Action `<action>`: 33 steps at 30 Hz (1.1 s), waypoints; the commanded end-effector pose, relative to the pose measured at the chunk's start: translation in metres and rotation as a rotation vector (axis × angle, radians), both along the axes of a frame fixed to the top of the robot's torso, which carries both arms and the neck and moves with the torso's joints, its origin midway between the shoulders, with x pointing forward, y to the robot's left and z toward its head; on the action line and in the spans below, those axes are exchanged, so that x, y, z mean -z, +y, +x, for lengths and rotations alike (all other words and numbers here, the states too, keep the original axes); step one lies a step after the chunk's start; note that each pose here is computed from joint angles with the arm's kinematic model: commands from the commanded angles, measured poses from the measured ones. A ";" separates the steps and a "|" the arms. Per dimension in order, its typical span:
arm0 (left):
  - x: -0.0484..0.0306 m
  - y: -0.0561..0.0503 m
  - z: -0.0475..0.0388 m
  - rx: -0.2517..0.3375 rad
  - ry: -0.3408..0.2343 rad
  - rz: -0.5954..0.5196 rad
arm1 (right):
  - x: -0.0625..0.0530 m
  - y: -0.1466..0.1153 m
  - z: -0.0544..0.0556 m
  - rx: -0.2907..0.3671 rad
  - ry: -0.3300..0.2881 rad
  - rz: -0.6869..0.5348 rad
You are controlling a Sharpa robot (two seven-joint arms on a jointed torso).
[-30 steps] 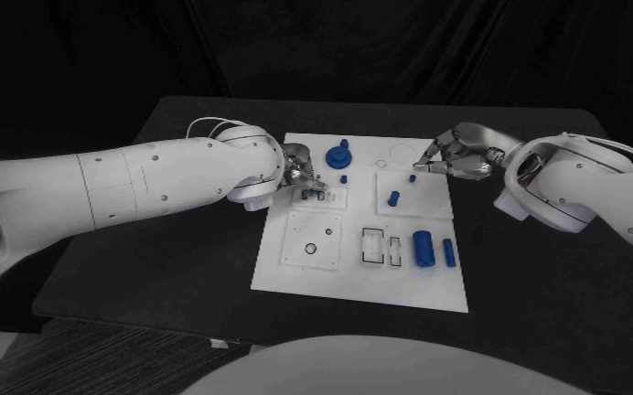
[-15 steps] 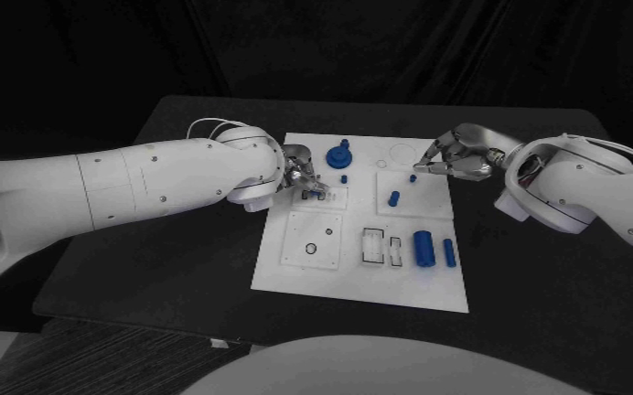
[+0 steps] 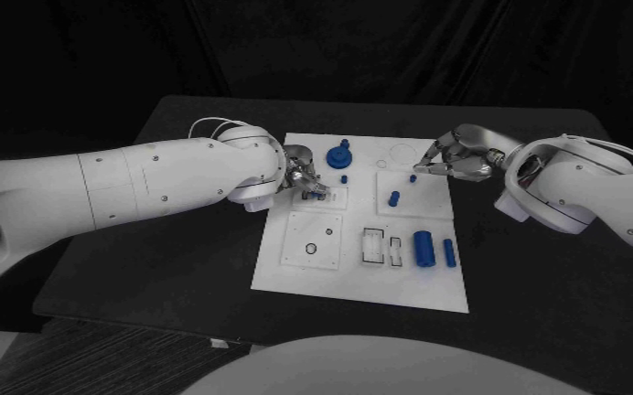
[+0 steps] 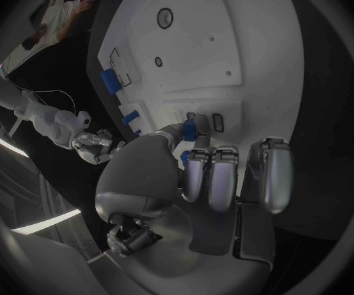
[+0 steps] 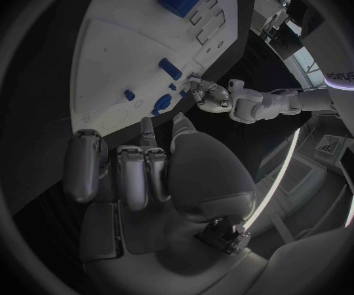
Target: Assemble the parts on the task board
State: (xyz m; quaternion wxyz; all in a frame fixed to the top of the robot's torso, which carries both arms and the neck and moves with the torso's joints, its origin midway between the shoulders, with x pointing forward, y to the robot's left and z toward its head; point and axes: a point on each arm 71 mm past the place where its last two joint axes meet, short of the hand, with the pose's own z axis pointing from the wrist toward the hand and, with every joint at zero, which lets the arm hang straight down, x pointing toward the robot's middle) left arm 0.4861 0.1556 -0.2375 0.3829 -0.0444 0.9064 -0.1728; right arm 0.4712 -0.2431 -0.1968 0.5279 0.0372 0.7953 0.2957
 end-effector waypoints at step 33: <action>0.0024 -0.006 -0.0009 0.045 0.010 -0.022 | 0.007 -0.003 -0.002 0.012 0.027 -0.013</action>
